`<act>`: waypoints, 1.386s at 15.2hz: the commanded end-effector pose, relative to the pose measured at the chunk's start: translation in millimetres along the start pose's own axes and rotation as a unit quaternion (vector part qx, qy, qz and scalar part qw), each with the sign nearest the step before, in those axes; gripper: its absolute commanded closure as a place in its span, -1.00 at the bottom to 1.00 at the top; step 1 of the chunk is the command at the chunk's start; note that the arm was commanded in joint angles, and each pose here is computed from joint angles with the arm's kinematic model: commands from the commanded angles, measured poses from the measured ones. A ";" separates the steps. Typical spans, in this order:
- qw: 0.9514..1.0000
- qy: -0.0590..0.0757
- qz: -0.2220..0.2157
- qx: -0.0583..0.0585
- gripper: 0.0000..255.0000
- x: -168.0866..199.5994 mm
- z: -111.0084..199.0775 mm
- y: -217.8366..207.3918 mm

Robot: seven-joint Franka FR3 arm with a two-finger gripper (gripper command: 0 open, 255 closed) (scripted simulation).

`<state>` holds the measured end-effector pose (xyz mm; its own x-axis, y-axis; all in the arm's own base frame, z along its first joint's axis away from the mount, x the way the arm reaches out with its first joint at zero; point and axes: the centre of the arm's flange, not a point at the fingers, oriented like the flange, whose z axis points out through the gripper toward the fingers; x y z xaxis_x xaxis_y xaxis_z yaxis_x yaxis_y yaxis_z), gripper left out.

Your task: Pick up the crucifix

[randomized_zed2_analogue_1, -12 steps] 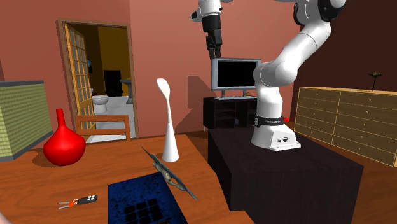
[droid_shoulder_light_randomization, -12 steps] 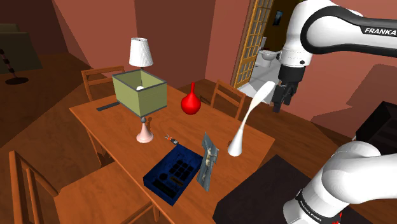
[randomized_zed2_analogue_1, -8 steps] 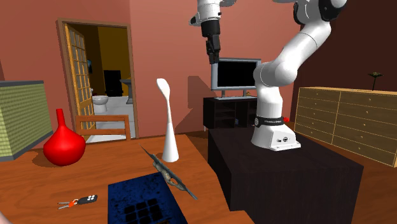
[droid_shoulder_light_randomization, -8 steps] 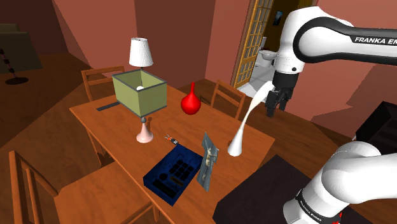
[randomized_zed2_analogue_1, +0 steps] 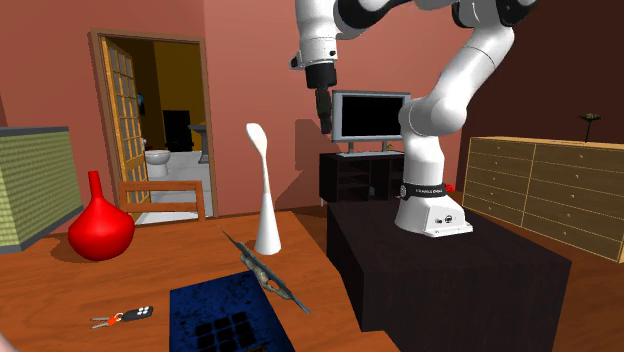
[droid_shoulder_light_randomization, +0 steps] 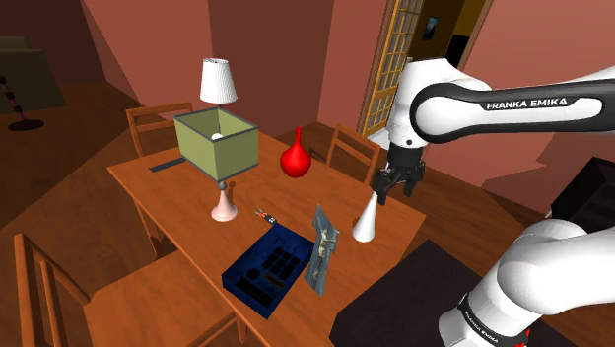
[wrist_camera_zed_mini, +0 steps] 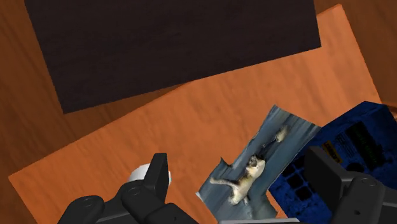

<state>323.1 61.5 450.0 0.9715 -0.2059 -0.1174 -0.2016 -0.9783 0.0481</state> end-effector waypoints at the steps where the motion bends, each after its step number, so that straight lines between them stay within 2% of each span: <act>1: 1.000 0.003 0.030 0.001 -1.00 11.2 20.7 -13.9; 6: 0.995 0.006 0.099 0.004 -1.00 39.9 69.9 -45.6; 11: 0.986 0.010 0.169 0.006 -1.00 73.1 118.7 -73.1; 16: 0.971 0.014 0.237 0.008 -1.00 110.2 167.2 -96.0; 21: 0.952 0.018 0.304 0.010 -1.00 150.5 215.3 -113.7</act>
<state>459.6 136.9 223.2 0.7015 -0.7113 -0.0453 -0.7074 -0.7026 0.0772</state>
